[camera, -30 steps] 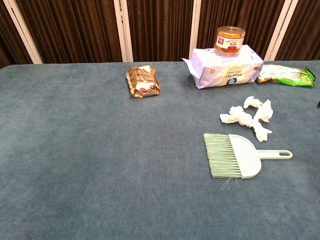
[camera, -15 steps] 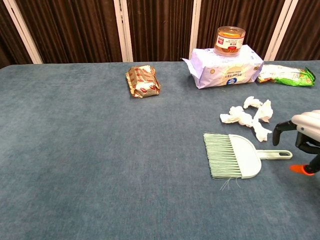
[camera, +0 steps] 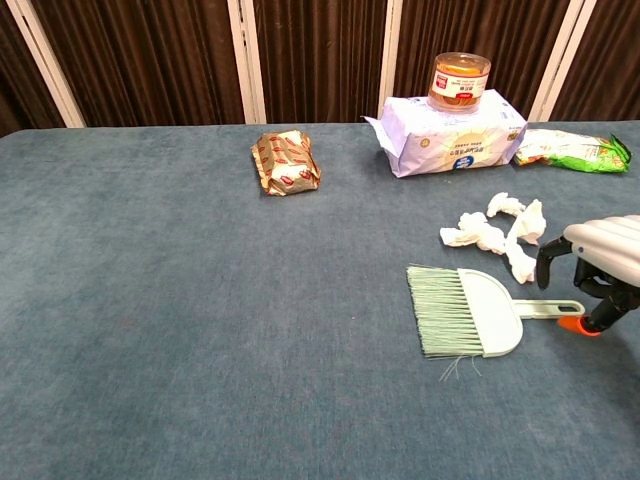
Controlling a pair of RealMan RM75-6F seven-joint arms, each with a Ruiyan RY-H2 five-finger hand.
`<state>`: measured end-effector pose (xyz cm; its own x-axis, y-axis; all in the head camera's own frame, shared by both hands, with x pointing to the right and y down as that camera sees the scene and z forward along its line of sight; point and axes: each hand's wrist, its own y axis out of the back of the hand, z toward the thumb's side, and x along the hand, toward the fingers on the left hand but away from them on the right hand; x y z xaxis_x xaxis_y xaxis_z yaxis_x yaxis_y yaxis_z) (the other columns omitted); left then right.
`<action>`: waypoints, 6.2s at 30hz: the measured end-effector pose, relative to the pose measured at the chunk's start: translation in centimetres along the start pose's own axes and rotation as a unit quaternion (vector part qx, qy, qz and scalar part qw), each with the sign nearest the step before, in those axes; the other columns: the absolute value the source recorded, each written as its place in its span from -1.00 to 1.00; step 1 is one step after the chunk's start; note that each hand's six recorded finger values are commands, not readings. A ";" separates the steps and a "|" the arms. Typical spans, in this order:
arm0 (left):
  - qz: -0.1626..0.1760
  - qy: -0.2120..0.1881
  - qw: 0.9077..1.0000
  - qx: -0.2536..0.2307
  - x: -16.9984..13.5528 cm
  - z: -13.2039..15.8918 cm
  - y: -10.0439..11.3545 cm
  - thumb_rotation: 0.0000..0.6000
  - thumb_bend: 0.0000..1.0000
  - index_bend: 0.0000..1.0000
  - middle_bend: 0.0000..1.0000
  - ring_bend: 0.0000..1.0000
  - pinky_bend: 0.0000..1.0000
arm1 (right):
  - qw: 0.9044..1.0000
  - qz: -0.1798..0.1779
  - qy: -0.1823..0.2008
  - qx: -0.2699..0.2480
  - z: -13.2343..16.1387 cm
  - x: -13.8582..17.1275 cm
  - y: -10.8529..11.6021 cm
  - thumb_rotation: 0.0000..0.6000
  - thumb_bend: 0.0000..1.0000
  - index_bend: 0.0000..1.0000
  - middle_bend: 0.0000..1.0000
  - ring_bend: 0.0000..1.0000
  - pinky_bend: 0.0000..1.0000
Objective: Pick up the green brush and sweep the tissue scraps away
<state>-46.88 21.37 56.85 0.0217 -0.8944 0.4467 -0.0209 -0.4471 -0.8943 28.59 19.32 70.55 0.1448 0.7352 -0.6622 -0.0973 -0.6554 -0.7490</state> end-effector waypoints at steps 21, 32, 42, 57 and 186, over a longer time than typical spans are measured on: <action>-0.003 0.004 1.000 -0.003 0.1 -0.1 0.0 1.00 -1.00 -1.00 -1.00 -1.00 -0.96 | 1.000 0.015 -0.002 0.001 0.9 -0.8 -1.2 1.00 -0.22 0.06 0.90 0.96 0.84; -0.006 0.006 1.000 -0.005 0.1 -0.2 -0.1 1.00 -1.00 -1.00 -1.00 -1.00 -0.96 | 1.000 0.021 -0.008 -0.003 0.5 -0.6 -1.7 1.00 -0.21 0.20 0.90 0.96 0.84; -0.007 0.005 1.000 -0.003 0.1 -0.1 -0.1 1.00 -1.00 -1.00 -1.00 -1.00 -0.96 | 1.000 0.003 0.004 -0.003 0.7 -0.2 -0.5 1.00 0.03 0.33 0.90 0.96 0.84; -0.003 0.001 1.000 -0.001 0.0 0.0 0.0 1.00 -1.00 -1.00 -1.00 -1.00 -0.96 | 0.997 -0.060 0.033 0.025 1.3 1.0 6.6 1.00 0.06 0.41 0.90 0.96 0.84; -0.010 -0.007 1.000 -0.010 -0.1 0.7 -0.1 1.00 -1.00 -1.00 -1.00 -1.00 -0.96 | 0.994 -0.070 0.068 0.053 1.9 2.8 11.1 1.00 0.10 0.48 0.90 0.96 0.84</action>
<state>-46.20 21.54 56.89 0.0362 -0.8849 0.4644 -0.0407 -0.4656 -0.8840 26.00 14.43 60.39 0.2950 0.7827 -0.5481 -0.1698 -0.5215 -0.8362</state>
